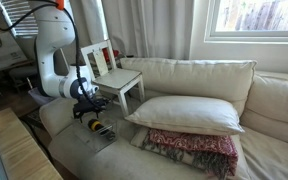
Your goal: Put the black torch on the pillow
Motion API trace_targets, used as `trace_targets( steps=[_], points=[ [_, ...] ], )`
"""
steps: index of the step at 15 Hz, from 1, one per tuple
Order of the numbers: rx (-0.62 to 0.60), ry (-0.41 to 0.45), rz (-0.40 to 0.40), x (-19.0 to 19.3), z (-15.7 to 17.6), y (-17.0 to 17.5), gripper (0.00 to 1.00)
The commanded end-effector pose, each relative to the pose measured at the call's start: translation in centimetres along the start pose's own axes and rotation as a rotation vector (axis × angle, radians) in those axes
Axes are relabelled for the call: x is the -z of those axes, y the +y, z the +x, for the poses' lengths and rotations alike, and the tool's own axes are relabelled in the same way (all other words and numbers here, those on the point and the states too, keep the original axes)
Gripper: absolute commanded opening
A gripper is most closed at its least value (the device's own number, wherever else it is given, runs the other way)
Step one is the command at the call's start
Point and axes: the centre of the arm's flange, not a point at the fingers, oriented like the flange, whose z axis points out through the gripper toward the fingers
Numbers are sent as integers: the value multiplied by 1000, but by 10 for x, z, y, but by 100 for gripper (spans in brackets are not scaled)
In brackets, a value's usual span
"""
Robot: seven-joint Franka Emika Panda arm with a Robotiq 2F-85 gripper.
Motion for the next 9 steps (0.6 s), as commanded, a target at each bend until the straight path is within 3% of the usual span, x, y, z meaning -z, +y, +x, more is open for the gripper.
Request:
trace_targets(
  steps=[1, 9],
  points=[
    [22, -27, -33, -28, 0, 2, 96],
    [52, -73, -65, -56, -7, 4, 99]
  ],
)
